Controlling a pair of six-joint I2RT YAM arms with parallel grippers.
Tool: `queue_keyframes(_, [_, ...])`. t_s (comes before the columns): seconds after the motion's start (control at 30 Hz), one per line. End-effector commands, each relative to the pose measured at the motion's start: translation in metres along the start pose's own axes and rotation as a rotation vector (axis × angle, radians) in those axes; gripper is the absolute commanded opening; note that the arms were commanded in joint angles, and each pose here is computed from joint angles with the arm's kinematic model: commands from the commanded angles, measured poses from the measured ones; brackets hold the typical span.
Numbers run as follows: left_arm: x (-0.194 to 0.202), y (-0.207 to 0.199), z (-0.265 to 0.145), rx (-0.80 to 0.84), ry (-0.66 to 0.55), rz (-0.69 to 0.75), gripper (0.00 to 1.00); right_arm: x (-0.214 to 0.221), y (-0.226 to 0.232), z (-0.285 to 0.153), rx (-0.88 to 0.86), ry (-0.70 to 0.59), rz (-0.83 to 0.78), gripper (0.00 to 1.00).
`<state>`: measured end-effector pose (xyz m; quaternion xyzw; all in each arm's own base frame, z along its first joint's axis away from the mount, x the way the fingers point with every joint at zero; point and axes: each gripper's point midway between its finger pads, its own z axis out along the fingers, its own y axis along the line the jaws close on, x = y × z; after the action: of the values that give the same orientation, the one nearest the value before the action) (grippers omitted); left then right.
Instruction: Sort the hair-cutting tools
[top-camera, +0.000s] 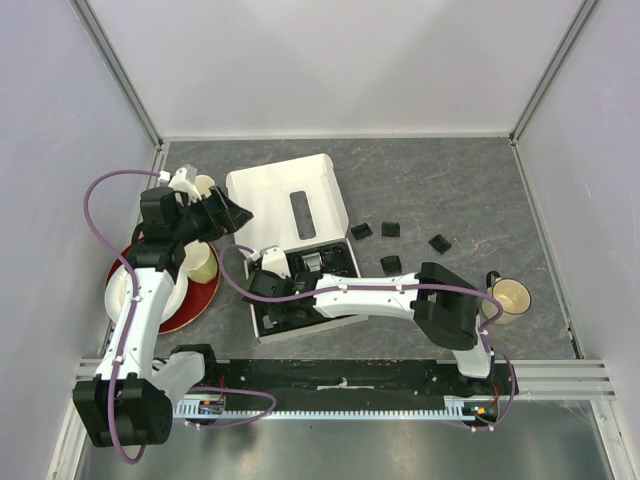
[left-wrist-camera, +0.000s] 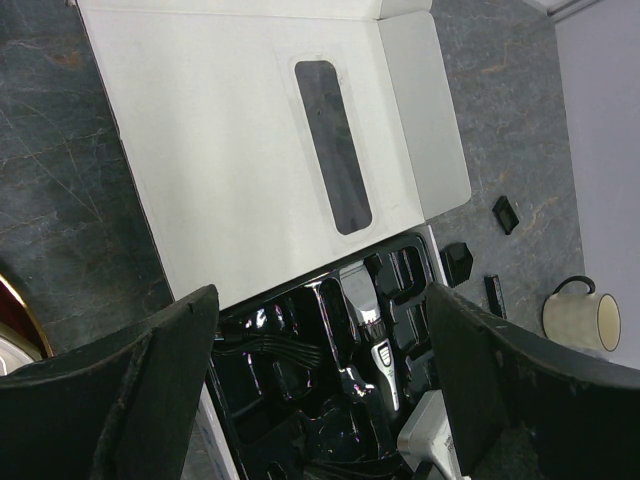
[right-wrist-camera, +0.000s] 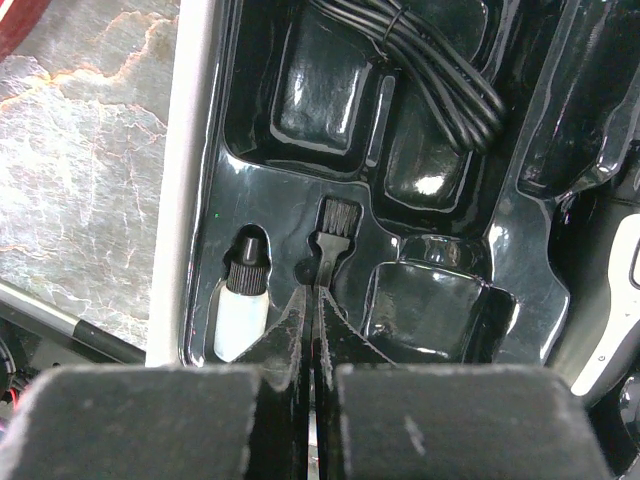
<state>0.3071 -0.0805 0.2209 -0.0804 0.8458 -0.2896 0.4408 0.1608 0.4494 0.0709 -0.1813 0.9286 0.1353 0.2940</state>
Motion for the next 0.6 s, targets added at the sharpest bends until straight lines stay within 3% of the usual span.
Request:
queue_keyframes(0.0, [-0.01,-0.008,-0.005,0.027,-0.038,0.037,0.9,0.007,0.005,0.008,0.005,0.022,-0.022,0.0])
queue_keyframes(0.23, [-0.01,-0.008,-0.005,0.027,-0.037,0.036,0.9,-0.006,0.006,-0.002,0.005,-0.011,-0.014,0.0])
queue_keyframes(0.37, [-0.01,-0.008,-0.005,0.028,-0.035,0.035,0.9,-0.044,0.014,-0.032,-0.031,-0.111,0.01,0.11])
queue_keyframes(0.57, [-0.009,-0.008,-0.005,0.029,-0.033,0.033,0.9,-0.084,-0.01,-0.083,0.014,-0.244,0.053,0.26])
